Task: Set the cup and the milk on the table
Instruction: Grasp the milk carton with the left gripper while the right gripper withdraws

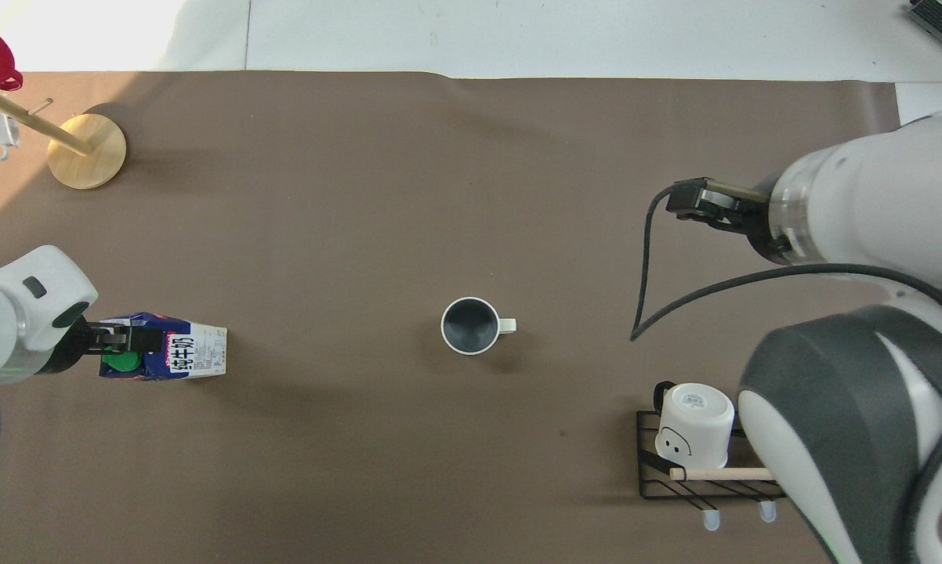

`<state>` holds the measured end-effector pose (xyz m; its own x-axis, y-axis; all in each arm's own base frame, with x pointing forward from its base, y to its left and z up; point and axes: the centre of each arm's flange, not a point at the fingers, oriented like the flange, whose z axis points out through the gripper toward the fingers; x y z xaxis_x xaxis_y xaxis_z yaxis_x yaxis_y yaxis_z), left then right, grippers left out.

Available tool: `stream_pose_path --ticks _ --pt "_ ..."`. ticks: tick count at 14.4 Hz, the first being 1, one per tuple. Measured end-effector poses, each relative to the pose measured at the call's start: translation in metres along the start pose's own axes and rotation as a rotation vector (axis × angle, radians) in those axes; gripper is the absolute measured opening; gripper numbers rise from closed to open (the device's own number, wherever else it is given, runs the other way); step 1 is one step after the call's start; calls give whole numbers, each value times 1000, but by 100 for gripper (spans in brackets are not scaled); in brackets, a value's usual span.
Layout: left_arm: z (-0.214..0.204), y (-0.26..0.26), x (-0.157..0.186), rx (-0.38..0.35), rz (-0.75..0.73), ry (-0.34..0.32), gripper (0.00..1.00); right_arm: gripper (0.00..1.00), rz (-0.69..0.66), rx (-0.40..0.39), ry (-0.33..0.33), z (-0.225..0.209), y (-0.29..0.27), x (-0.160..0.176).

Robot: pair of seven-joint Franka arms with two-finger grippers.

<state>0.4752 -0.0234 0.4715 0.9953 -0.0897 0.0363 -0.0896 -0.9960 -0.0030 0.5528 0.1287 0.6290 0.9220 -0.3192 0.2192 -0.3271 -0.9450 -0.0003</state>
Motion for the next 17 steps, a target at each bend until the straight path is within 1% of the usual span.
stream_pose_path --ticks 3,5,6,7,8,9,10,11,12,13,14,15,16,17 --pt "5 1 -1 1 5 0 100 100 -66 -23 -18 -2 30 10" --pt "5 1 -1 1 11 0 99 100 -92 -19 -50 -9 47 17" --pt "5 1 -1 1 12 0 93 100 -93 -13 -74 -15 54 18" --pt "5 2 -1 1 15 0 82 100 -95 -8 -95 -20 61 19" --pt "5 4 -1 1 22 0 75 100 -101 -4 -108 -24 66 21" --pt "5 7 -1 1 27 0 74 100 -111 -4 -120 -25 69 22" --pt "5 10 0 1 36 0 69 100 -126 -4 -130 -27 71 22" --pt "5 11 0 1 41 0 67 100 -136 -6 -140 -28 71 20" --pt "5 12 0 1 46 0 61 100 -141 -9 -151 -29 73 19" --pt "5 12 0 1 47 0 61 100 -142 -12 -158 -28 74 19" --pt "5 13 0 1 49 0 55 100 -144 -14 -164 -28 75 19" --pt "5 13 0 1 50 0 52 100 -145 -15 -167 -29 76 19" --pt "5 12 0 1 49 0 51 100 -146 -14 -167 -30 76 19" --pt "5 12 0 1 49 1 47 100 -149 -10 -164 -32 76 20"
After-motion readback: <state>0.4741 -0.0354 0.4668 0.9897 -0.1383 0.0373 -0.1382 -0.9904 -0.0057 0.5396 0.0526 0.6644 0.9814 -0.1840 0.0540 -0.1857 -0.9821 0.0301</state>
